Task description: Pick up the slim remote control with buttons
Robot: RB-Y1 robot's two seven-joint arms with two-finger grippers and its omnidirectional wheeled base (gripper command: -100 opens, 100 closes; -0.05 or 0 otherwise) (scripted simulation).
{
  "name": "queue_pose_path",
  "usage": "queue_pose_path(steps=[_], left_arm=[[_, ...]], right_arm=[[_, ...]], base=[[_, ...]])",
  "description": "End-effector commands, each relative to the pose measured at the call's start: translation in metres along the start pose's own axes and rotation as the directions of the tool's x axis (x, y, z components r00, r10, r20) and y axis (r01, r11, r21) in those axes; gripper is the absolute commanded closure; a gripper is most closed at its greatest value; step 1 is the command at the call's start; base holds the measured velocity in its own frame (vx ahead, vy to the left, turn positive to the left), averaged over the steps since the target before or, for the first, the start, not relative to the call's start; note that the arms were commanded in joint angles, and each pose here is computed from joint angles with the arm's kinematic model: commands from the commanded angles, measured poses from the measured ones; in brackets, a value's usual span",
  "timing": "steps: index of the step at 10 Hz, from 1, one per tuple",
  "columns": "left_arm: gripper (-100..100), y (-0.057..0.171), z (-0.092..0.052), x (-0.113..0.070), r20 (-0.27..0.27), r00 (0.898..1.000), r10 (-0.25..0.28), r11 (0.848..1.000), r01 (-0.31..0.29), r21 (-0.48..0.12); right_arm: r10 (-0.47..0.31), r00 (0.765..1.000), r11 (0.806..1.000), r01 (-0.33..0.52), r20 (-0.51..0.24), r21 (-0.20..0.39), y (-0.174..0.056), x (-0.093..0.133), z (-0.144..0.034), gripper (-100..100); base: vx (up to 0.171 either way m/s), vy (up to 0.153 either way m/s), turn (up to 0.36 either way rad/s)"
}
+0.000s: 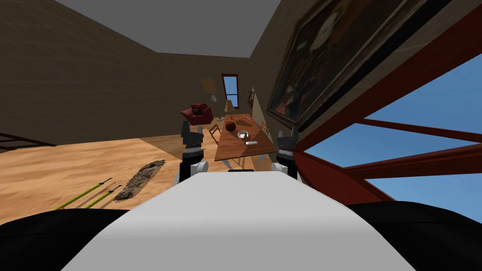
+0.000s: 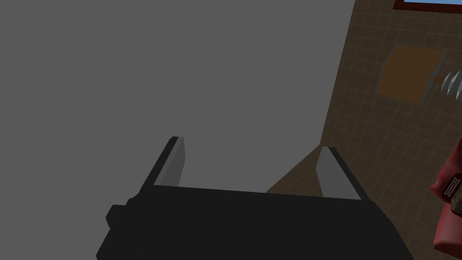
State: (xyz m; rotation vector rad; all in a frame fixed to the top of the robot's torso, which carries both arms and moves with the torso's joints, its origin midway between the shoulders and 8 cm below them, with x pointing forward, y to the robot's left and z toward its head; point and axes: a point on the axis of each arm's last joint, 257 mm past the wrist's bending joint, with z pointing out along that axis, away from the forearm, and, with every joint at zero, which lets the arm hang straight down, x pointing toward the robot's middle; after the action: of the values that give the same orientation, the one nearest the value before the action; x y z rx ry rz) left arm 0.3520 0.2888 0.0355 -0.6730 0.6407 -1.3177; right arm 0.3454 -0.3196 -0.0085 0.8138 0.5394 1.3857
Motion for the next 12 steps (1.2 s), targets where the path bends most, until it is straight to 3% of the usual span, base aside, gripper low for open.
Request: queue_pose_path(steps=[1, 6, 12], left_arm=[[0, 0.000, 0.000, 0.000, 0.000, 1.000, 0.000, 1.000, 0.000, 0.000], [0, 0.000, 0.000, 0.000, 0.000, 1.000, 0.000, 1.000, 0.000, 0.000], [0, 0.000, 0.000, 0.000, 0.000, 1.000, 0.000, 1.000, 0.000, 0.000]], right_arm=[[-0.013, 0.999, 1.000, 0.013, -0.030, 0.002, 0.000, 0.004, 0.001, -100], [-0.069, 0.986, 0.997, 0.073, -0.153, 0.026, -0.008, 0.020, 0.003, -100], [-0.143, 0.936, 0.981, 0.177, -0.321, 0.079, -0.036, 0.037, -0.004, -100]], base=[[-0.018, -0.004, 0.038], [-0.050, -0.013, 0.090], [-0.045, -0.014, 0.160]])
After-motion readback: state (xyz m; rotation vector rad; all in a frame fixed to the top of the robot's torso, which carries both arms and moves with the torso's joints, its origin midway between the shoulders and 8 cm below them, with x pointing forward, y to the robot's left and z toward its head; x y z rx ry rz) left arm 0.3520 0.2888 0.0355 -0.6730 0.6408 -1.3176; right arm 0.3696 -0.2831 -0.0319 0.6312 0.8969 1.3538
